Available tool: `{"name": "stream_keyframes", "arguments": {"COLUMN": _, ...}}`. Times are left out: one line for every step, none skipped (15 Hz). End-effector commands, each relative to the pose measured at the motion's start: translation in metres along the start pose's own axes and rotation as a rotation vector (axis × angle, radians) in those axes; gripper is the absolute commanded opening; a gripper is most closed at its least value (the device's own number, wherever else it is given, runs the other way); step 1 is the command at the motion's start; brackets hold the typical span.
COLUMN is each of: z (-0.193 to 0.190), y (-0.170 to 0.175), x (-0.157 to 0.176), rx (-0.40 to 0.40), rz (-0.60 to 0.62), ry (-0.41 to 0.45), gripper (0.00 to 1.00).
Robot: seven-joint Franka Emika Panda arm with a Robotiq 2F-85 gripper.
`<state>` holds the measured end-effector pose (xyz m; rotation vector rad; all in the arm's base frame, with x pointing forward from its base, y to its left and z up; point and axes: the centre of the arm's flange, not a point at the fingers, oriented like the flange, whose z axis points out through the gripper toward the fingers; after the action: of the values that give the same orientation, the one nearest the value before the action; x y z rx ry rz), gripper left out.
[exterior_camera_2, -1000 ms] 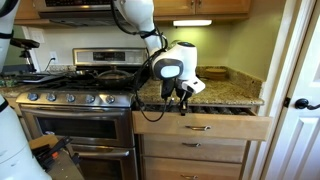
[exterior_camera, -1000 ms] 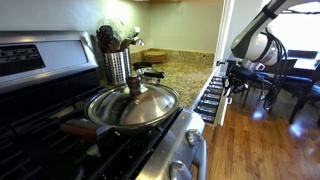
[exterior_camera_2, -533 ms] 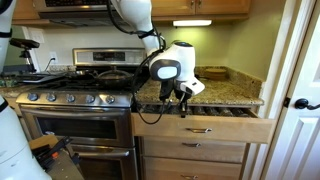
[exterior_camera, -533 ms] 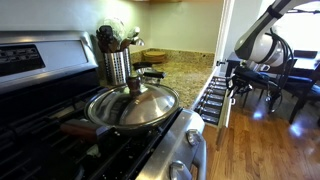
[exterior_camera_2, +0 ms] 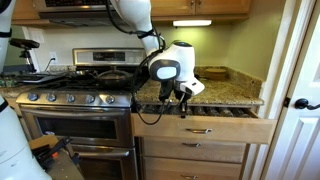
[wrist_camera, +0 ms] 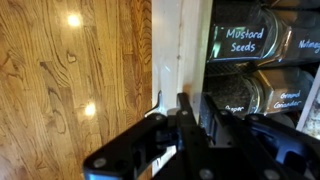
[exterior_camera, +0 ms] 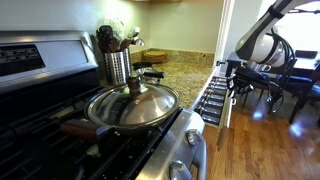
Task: Open the top drawer on the right
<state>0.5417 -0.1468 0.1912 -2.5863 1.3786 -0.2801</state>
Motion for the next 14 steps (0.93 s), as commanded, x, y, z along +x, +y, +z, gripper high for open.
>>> {"name": "stream_keyframes", "arguments": {"z": 0.000, "y": -0.002, "x": 0.000, "rx": -0.004, "rz": -0.005, "ry": -0.003, "gripper": 0.06}}
{"name": "stream_keyframes", "arguments": {"z": 0.002, "y": 0.001, "x": 0.000, "rx": -0.010, "rz": -0.003, "ry": -0.005, "gripper": 0.06}}
{"name": "stream_keyframes", "arguments": {"z": 0.006, "y": 0.009, "x": 0.000, "rx": -0.016, "rz": -0.001, "ry": -0.003, "gripper": 0.06}}
{"name": "stream_keyframes", "arguments": {"z": 0.007, "y": 0.016, "x": 0.000, "rx": -0.023, "rz": 0.000, "ry": -0.001, "gripper": 0.06}}
{"name": "stream_keyframes", "arguments": {"z": 0.010, "y": 0.025, "x": -0.001, "rx": -0.033, "rz": 0.001, "ry": -0.002, "gripper": 0.06}}
{"name": "stream_keyframes", "arguments": {"z": 0.012, "y": 0.031, "x": -0.001, "rx": -0.039, "rz": 0.000, "ry": -0.003, "gripper": 0.05}}
{"name": "stream_keyframes", "arguments": {"z": 0.014, "y": 0.039, "x": -0.003, "rx": -0.048, "rz": -0.001, "ry": -0.008, "gripper": 0.06}}
{"name": "stream_keyframes", "arguments": {"z": 0.015, "y": 0.044, "x": -0.005, "rx": -0.054, "rz": -0.001, "ry": -0.012, "gripper": 0.06}}
{"name": "stream_keyframes", "arguments": {"z": 0.017, "y": 0.049, "x": -0.006, "rx": -0.058, "rz": 0.000, "ry": -0.009, "gripper": 0.06}}
{"name": "stream_keyframes", "arguments": {"z": 0.019, "y": 0.052, "x": -0.007, "rx": -0.062, "rz": -0.001, "ry": -0.008, "gripper": 0.06}}
{"name": "stream_keyframes", "arguments": {"z": 0.021, "y": 0.056, "x": -0.009, "rx": -0.069, "rz": -0.005, "ry": -0.011, "gripper": 0.06}}
{"name": "stream_keyframes", "arguments": {"z": 0.022, "y": 0.059, "x": -0.010, "rx": -0.073, "rz": -0.003, "ry": -0.009, "gripper": 0.06}}
{"name": "stream_keyframes", "arguments": {"z": 0.022, "y": 0.062, "x": -0.011, "rx": -0.076, "rz": -0.006, "ry": -0.007, "gripper": 0.06}}
{"name": "stream_keyframes", "arguments": {"z": 0.022, "y": 0.064, "x": -0.012, "rx": -0.079, "rz": -0.008, "ry": -0.012, "gripper": 0.06}}
